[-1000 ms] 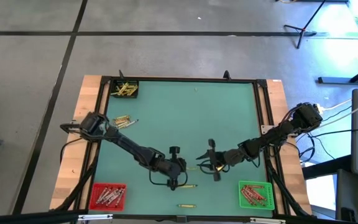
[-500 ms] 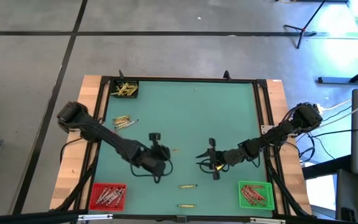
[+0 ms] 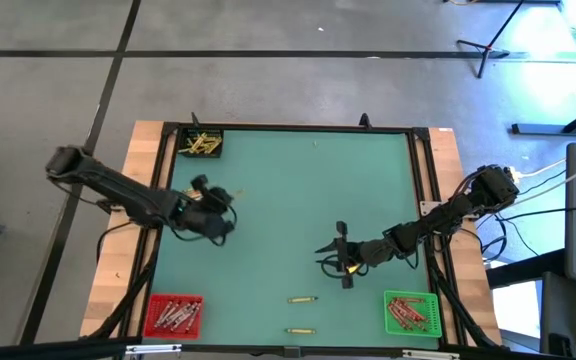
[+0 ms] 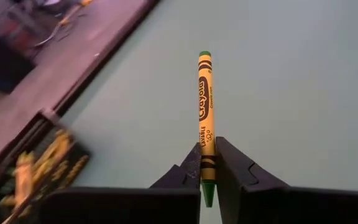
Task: Sort crayons
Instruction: Put the green crayon into the black bin
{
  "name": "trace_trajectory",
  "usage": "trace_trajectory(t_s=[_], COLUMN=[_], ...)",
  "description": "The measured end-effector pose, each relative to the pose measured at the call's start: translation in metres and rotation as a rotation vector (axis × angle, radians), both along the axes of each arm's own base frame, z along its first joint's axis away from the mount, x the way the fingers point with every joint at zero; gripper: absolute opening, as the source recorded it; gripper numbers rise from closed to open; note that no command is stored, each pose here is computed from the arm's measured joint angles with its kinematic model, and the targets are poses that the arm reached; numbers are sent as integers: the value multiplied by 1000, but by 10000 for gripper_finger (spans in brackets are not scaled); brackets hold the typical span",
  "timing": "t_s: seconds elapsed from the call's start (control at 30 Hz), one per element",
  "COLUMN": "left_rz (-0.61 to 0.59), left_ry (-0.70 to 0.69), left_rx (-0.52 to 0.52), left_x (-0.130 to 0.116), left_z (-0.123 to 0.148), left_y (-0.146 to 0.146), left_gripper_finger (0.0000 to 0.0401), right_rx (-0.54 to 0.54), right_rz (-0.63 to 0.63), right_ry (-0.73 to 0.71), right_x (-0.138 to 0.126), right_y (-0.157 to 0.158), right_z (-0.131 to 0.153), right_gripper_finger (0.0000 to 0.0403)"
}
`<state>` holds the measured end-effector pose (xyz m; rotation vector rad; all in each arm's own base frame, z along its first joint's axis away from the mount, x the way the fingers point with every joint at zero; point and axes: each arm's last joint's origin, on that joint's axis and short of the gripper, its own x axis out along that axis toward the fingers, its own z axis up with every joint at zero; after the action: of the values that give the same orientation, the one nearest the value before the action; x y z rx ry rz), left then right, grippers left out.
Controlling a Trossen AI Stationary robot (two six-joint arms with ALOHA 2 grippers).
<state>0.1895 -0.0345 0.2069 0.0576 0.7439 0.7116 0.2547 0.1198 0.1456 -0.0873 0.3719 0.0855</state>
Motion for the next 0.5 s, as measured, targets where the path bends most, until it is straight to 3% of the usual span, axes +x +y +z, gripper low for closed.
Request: trace_trajectory(t_s=[0.2,0.5], left_rz=[178,440], left_ry=[-33,19], left_rx=[6,46], left_x=[-25,-37], left_z=[-9,-14], left_y=[36,85], left_gripper_finger=[8,8], right_rx=[0,-1], right_rz=[0,-3], right_ry=[0,-1], right_x=[0,0], right_y=[0,0], right_z=[0,0], right_gripper_finger=[111,111])
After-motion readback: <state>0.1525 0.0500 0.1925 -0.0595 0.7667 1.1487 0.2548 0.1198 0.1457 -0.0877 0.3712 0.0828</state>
